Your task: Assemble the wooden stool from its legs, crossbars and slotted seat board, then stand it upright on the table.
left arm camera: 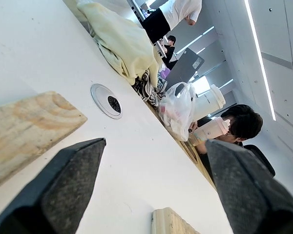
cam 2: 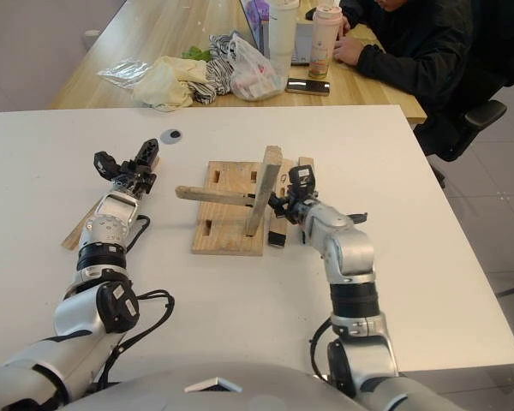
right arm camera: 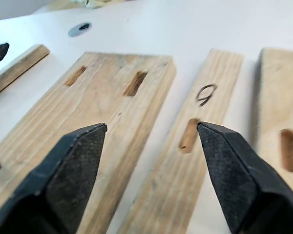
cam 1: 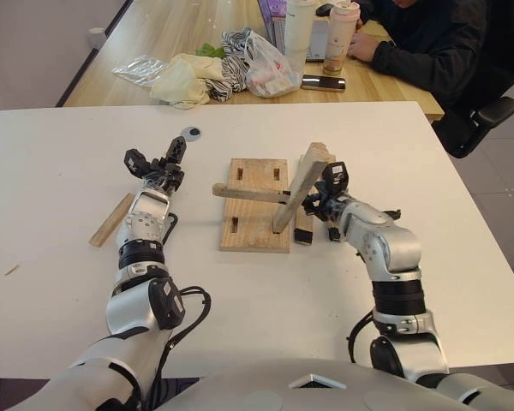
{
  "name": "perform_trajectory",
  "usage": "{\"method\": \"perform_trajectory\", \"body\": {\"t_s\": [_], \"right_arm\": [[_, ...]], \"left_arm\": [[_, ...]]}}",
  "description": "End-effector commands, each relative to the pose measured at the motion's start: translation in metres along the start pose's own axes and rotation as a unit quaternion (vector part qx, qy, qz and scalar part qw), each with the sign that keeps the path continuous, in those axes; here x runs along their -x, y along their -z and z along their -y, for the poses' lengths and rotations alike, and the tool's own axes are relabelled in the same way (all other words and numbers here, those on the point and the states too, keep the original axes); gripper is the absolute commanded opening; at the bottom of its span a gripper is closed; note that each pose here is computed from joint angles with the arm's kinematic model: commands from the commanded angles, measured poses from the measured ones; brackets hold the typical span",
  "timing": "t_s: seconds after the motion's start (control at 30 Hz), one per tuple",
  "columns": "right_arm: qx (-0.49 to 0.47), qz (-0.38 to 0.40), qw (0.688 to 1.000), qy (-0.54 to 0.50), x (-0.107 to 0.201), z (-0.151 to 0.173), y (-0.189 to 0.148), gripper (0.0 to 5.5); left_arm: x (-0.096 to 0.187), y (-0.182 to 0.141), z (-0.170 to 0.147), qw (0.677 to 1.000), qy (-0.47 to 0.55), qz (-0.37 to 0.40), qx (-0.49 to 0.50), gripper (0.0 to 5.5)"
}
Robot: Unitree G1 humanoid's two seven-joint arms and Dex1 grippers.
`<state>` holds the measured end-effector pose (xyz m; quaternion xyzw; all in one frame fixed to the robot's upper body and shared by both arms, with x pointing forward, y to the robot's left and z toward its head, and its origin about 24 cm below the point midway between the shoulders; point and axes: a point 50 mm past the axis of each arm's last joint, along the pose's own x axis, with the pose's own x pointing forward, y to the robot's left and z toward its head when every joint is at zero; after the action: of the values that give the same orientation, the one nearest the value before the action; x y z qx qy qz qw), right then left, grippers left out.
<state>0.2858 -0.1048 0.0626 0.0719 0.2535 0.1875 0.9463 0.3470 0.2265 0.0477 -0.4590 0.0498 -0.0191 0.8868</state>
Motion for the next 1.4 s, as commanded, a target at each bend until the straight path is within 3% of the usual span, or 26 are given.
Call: {"method": "perform_trajectory", "body": {"t_s": [0.03,0.2,0.4,0.5,0.6,0.8,0.93,1.17,1.4], "right_arm": [[0.018,-0.046,0.998,0.046,0.0,0.001,0.017,3.39],[0.031,-0.101,0.993,0.057,-0.001,0.002,0.038,3.39],[0.048,-0.122,0.988,0.082,0.002,0.01,0.04,2.43],[0.04,-0.107,0.989,0.09,0.004,0.015,0.031,2.09],[0.0,-0.037,0.997,0.074,0.007,0.015,-0.001,2.08],[-0.024,0.134,0.99,-0.031,0.022,0.016,-0.087,2.07],[-0.013,0.199,0.966,-0.162,0.044,0.015,-0.127,2.07],[-0.066,0.196,0.907,-0.367,0.067,0.003,-0.143,2.06],[-0.088,0.18,0.89,-0.41,0.069,-0.006,-0.138,2.06]], "left_arm": [[0.001,0.0,-0.002,1.0,-0.008,-0.004,-0.004,3.74],[0.004,0.004,-0.007,1.0,-0.016,-0.006,-0.001,3.74],[0.003,0.003,-0.005,1.0,-0.012,-0.005,-0.003,3.74],[0.002,-0.005,0.003,0.999,0.002,0.019,-0.047,3.74],[-0.005,-0.019,0.036,0.99,0.074,0.048,-0.114,3.74],[-0.014,-0.027,0.124,0.941,0.288,0.016,-0.178,3.74],[-0.008,-0.024,0.166,0.89,0.428,-0.056,-0.147,3.74],[0.007,-0.008,0.184,0.83,0.529,-0.165,-0.066,3.74],[0.017,-0.005,0.183,0.817,0.545,-0.181,-0.041,3.74]]}}
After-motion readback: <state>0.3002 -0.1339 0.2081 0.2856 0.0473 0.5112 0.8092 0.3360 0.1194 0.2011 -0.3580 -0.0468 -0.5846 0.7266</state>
